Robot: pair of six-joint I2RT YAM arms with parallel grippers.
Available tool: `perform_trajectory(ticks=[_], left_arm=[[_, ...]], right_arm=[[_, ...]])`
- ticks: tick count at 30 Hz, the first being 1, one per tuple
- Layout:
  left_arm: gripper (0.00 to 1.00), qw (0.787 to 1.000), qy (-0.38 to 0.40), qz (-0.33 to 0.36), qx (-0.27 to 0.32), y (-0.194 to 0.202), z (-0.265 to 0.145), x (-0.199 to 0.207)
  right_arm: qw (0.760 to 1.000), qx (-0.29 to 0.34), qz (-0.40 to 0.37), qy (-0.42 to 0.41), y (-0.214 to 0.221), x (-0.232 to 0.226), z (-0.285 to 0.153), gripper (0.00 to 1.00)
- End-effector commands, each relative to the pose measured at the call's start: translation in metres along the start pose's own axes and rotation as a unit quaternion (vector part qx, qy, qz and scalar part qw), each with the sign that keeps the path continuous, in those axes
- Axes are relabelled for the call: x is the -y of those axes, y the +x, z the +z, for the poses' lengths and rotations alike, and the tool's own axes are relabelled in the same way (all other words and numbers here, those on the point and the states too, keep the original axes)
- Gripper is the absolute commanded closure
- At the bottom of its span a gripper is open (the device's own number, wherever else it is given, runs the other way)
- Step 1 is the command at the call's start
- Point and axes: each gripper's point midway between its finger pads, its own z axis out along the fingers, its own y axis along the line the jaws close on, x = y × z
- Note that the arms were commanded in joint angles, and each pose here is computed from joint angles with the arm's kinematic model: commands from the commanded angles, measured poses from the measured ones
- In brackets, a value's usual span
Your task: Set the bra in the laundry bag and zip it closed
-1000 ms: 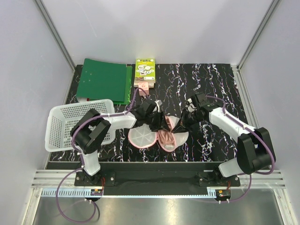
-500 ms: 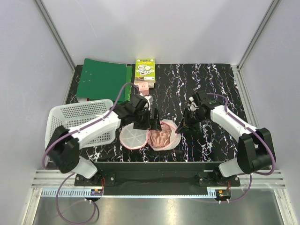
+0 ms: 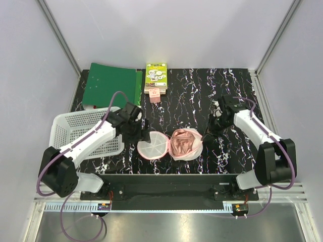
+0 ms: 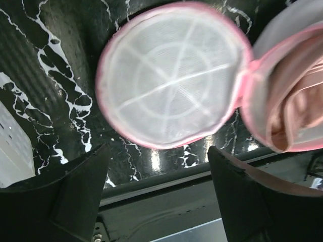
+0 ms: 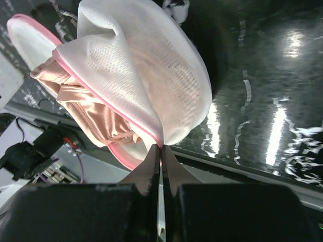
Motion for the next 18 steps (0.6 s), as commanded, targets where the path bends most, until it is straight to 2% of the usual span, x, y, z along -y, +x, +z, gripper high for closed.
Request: perform_trajectory(ticks=[1, 3, 5, 7, 9, 12, 14, 18], left_arm=[[0.08, 0.999, -0.036, 0.018, -0.008, 0.003, 0.012, -0.014], [0.04, 0.998, -0.057, 0.015, -0.023, 0.007, 0.022, -0.022], [0.04, 0.997, -0.064, 0.012, -0.039, 0.012, 0.032, -0.026], [0.05, 0.997, -0.062, 0.012, -0.042, 0.013, 0.041, -0.025], [0.09, 0.997, -0.057, 0.009, -0.053, 0.017, 0.050, -0.025], [0.14, 0.998, -0.051, 0.007, -0.049, 0.015, 0.063, -0.023], [0.19, 0.997, -0.048, 0.005, -0.058, 0.016, 0.068, -0.021], [0.35, 0.998, -0.027, 0.001, -0.053, 0.013, 0.074, -0.013]], right_arm=[[0.999, 0.025, -0.027, 0.027, -0.012, 0.007, -0.015, 0.95], [0.999, 0.023, -0.032, 0.028, -0.012, 0.006, -0.017, 0.91], [0.998, 0.027, -0.038, 0.030, -0.013, 0.006, -0.020, 0.68], [0.998, 0.030, -0.040, 0.031, -0.012, 0.005, -0.024, 0.51], [0.998, 0.035, -0.043, 0.030, -0.013, 0.002, -0.030, 0.44], [0.996, 0.051, -0.061, 0.032, -0.016, -0.006, -0.043, 0.39], [0.991, 0.078, -0.096, 0.057, -0.020, -0.015, -0.053, 0.33], [0.980, 0.091, -0.154, 0.088, -0.013, -0.039, -0.057, 0.25]])
